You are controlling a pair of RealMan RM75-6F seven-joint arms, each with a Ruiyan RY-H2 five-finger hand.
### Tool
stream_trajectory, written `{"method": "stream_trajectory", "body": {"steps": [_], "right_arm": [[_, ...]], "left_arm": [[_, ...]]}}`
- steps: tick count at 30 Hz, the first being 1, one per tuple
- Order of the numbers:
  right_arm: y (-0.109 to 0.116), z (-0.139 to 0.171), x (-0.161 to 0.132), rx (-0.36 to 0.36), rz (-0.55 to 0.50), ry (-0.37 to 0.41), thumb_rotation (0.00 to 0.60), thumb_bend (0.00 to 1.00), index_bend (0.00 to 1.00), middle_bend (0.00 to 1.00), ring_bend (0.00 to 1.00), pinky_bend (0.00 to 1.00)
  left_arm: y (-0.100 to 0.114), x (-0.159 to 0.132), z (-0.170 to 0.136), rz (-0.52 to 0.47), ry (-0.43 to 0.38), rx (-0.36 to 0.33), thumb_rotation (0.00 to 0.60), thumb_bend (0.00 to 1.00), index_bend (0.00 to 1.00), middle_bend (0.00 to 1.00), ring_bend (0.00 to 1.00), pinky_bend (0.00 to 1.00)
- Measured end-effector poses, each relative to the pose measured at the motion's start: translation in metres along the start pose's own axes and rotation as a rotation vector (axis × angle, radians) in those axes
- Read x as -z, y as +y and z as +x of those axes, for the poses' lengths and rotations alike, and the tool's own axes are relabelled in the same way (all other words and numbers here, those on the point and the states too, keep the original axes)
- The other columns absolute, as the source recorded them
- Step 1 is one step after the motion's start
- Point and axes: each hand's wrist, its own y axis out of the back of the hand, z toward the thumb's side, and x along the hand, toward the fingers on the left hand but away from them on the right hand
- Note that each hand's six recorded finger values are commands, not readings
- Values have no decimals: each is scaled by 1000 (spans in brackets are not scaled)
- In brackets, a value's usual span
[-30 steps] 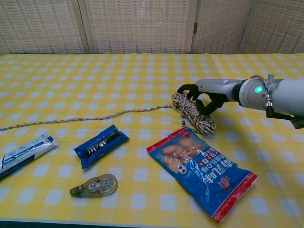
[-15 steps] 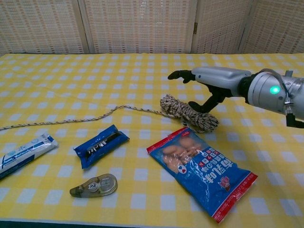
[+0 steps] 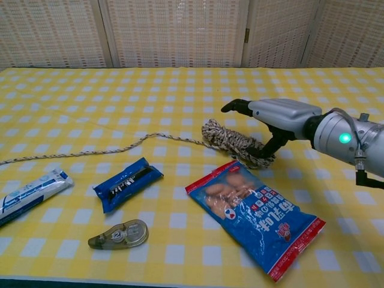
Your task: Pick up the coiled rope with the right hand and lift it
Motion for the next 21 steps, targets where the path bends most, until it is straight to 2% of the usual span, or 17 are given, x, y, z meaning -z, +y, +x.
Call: {"method": "stream_trajectory", "body": {"steps": [11,21], "right_arm": [[-15,-13,15,-12,41,-61,600,459,0,0,0,0],[4,-19,55,26,87,-165,600,460,0,0,0,0]], "left_arm": [[-2,1,0,-2,0,9,600,252,76,11,23,0],[-4,-2,2,-1,-9,14,600,253,76,11,23,0]]}}
